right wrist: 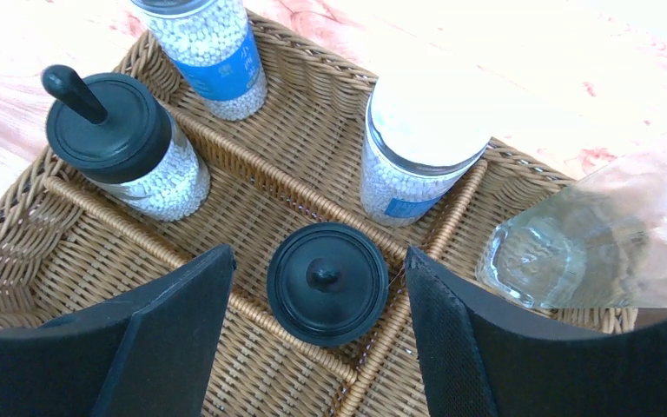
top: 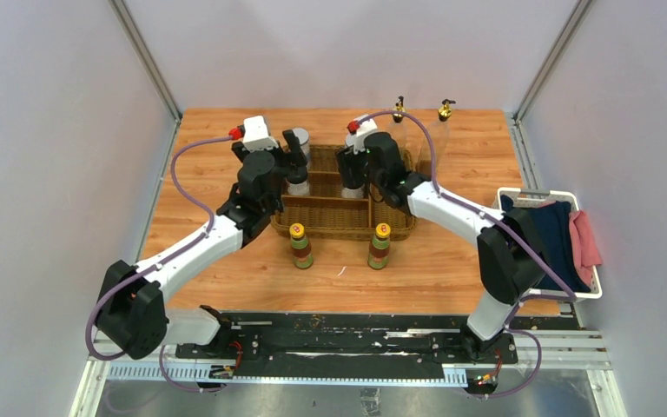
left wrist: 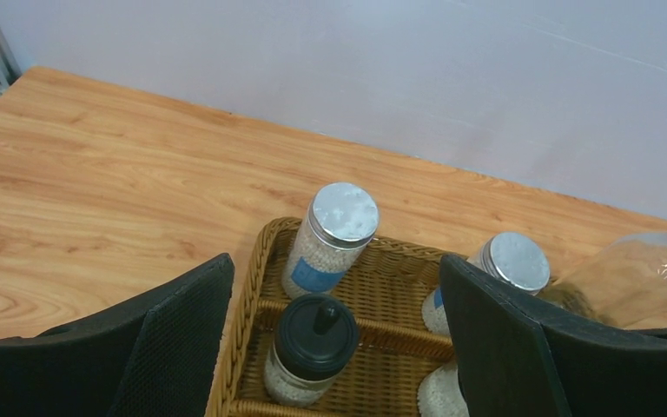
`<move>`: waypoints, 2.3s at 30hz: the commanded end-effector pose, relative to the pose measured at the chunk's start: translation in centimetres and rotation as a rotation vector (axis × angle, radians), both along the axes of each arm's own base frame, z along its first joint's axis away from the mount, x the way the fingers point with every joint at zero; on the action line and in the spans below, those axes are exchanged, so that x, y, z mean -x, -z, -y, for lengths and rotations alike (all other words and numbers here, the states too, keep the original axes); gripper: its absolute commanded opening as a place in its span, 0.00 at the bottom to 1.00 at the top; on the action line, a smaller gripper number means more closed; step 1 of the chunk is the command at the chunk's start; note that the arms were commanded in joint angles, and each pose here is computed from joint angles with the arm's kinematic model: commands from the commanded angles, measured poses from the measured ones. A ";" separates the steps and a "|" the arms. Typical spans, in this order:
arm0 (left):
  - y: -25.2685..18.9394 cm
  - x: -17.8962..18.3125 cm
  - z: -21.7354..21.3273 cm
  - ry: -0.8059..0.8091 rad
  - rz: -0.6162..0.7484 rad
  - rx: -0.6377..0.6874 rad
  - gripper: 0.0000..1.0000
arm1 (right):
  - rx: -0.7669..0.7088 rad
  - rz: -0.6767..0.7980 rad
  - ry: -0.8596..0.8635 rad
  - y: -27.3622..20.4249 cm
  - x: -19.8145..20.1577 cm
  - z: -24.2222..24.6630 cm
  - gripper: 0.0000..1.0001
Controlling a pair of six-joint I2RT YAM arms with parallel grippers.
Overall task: Organize the condiment bottles
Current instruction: Place the bottle in the storage box, then pick up the bottle from the center of the board.
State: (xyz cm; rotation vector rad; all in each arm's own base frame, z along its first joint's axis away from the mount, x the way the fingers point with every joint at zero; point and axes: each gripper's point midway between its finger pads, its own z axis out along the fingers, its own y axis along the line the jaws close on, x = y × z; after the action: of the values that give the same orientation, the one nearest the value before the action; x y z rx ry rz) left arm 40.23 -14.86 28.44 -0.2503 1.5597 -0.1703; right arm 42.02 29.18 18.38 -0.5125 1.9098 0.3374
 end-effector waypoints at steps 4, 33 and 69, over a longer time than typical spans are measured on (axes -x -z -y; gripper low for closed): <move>-0.9 1.9 -0.2 0.024 -0.002 0.022 0.93 | 0.002 0.111 -0.022 -6.7 1.3 -0.3 0.76; 6.4 17.5 1.1 0.451 -0.243 -0.050 0.88 | 0.043 0.164 -0.040 -11.1 18.3 6.4 0.75; 10.5 17.6 3.8 0.480 -0.132 -0.157 0.77 | 0.085 0.108 -0.042 -6.2 21.5 8.4 0.75</move>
State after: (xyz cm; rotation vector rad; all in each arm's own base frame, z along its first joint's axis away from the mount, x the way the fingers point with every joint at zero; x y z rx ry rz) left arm 22.00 -18.50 16.73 0.2641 1.8075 -0.4170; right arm 20.76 20.78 25.58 -0.6092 1.7969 0.2668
